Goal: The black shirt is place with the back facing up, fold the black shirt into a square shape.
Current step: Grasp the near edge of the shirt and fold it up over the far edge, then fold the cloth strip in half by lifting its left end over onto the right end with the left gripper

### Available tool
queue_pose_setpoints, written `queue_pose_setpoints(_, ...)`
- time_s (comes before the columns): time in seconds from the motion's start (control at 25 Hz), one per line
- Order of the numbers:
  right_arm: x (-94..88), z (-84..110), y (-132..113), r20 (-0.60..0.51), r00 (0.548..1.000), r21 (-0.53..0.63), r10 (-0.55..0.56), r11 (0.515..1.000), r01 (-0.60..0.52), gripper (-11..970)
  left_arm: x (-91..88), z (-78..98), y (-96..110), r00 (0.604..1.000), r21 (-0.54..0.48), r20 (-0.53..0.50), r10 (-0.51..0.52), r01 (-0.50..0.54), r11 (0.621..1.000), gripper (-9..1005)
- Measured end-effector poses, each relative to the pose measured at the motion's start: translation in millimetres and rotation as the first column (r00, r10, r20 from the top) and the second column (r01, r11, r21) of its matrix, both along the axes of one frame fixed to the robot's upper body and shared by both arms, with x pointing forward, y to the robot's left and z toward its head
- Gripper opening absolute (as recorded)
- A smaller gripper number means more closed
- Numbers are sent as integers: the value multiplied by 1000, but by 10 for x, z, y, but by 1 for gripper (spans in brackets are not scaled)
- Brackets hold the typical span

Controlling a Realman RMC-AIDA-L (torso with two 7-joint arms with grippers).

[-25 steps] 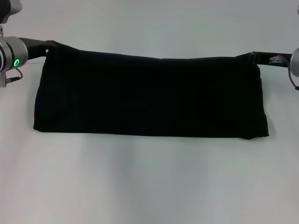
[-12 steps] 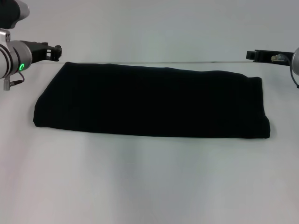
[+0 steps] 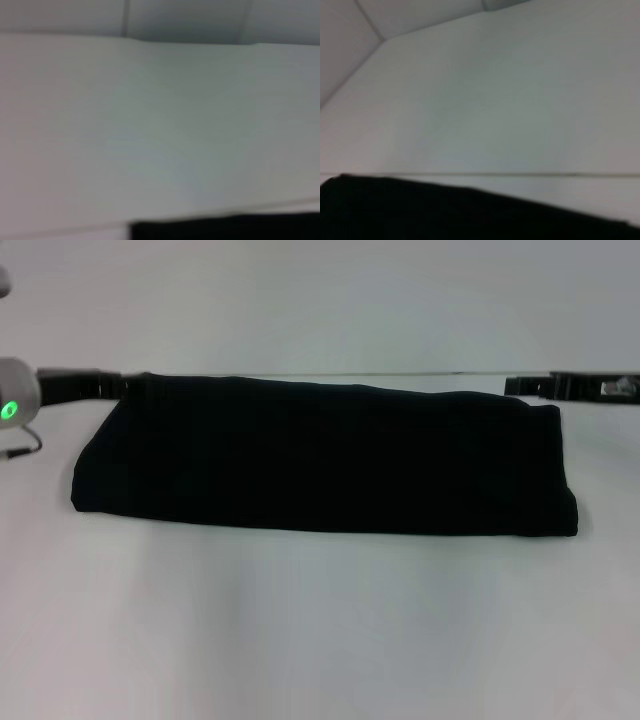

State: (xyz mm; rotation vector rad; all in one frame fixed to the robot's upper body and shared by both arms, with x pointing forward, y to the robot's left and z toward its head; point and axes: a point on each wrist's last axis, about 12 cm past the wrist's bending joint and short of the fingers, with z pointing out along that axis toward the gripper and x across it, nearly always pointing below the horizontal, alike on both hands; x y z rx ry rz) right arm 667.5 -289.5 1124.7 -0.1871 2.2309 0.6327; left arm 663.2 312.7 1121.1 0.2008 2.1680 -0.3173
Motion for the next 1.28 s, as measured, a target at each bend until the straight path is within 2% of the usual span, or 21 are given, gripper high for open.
queue_pose_setpoints(0.16, -150, -29, -57, -15, 999, 68, 43, 997, -42, 660, -296, 41, 107, 990, -138, -84, -109, 97, 986, 858)
queue_pose_setpoints(0.4, -218, -101, -70, 2, 999, 60, 40, 997, -40, 604, -624, 19, 195, 975, -271, -95, -199, 167, 948, 914)
queue_pose_setpoints(0.56, -205, -106, -39, 16, 999, 47, 46, 998, -46, 603, -765, -14, 237, 972, -324, -65, -226, 194, 926, 952)
queue_pose_setpoints(0.88, -136, -82, -34, 39, 999, 18, 13, 1000, -13, 604, -870, -144, 247, 971, -323, -77, -224, 188, 927, 952)
queue_pose_setpoints(1.16, -67, -27, 80, 67, 997, 0, 41, 999, -41, 629, -928, -230, 315, 979, -296, -80, -187, 156, 942, 952)
queue_pose_setpoints(1.28, -50, -12, 103, 71, 996, -1, 44, 999, -44, 710, -960, -274, 364, 984, -273, -77, -163, 136, 952, 953)
